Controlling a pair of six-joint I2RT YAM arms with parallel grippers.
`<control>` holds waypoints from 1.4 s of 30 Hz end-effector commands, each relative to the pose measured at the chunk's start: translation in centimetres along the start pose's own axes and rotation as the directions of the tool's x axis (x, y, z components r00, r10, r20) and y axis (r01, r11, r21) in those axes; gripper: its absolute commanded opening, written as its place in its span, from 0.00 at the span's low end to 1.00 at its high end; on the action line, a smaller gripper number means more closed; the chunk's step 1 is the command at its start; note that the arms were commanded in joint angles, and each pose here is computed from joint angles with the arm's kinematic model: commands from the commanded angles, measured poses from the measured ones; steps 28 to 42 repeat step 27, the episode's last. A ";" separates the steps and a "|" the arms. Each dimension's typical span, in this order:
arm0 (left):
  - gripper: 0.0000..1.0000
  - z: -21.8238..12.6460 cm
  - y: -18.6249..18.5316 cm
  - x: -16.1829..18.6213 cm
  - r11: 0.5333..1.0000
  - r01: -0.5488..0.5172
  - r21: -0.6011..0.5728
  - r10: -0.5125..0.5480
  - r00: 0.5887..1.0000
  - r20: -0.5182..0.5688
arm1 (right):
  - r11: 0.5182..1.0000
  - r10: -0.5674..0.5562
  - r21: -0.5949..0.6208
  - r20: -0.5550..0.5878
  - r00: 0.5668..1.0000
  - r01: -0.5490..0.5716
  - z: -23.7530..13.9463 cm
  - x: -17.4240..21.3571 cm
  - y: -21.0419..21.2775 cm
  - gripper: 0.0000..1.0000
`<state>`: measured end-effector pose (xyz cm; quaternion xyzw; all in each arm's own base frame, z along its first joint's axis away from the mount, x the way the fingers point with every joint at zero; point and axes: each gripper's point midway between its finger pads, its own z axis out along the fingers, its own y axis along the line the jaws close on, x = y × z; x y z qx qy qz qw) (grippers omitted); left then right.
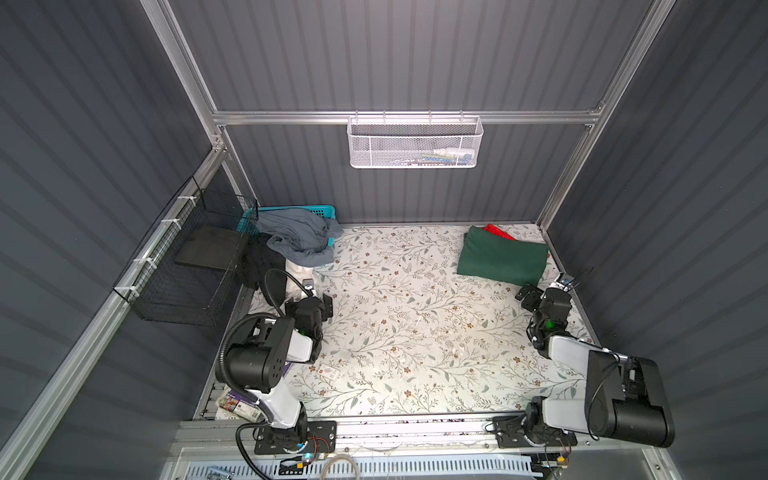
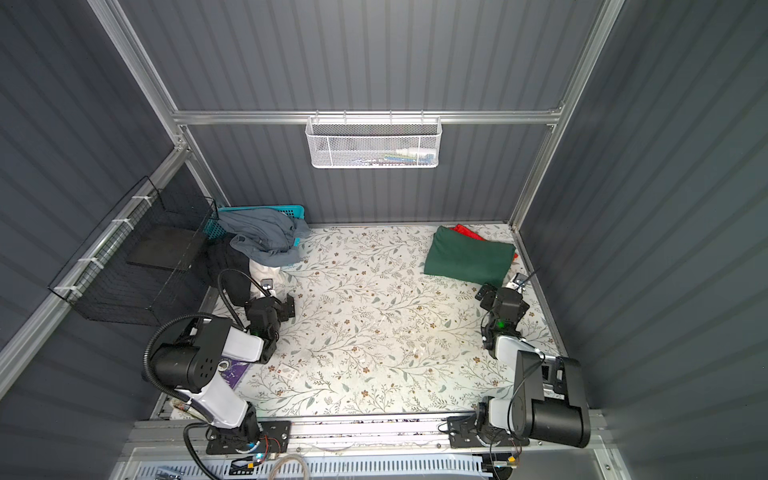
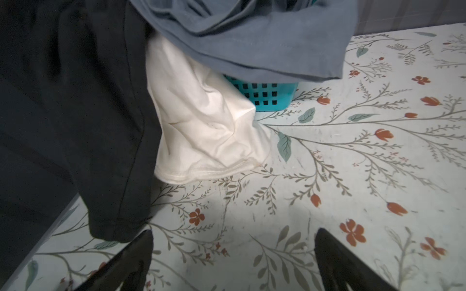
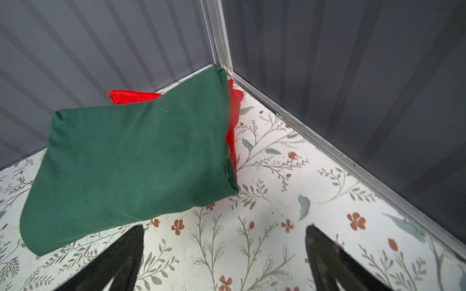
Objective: Fold and stack the t-shirts
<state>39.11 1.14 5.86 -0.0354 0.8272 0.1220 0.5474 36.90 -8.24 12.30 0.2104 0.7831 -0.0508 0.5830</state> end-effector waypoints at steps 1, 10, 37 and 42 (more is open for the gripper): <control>1.00 0.7 -0.3 -1.9 0.997 0.063 0.048 -0.066 0.996 0.057 | 0.985 -0.130 -0.099 0.081 0.988 0.138 -0.3 0.0 3.2 0.99; 1.00 1.8 -0.9 -1.5 0.995 0.051 0.080 -0.050 0.999 -0.016 | 0.973 -0.164 -0.152 0.086 0.983 0.175 -0.2 1.1 4.2 0.99; 1.00 1.7 -0.8 -1.6 0.996 0.050 0.077 -0.050 0.999 -0.007 | 0.973 -0.160 -0.151 0.100 0.982 0.174 -0.3 0.9 4.2 0.99; 1.00 1.7 -0.8 -1.6 0.996 0.050 0.077 -0.050 0.999 -0.007 | 0.973 -0.160 -0.151 0.100 0.982 0.174 -0.3 0.9 4.2 0.99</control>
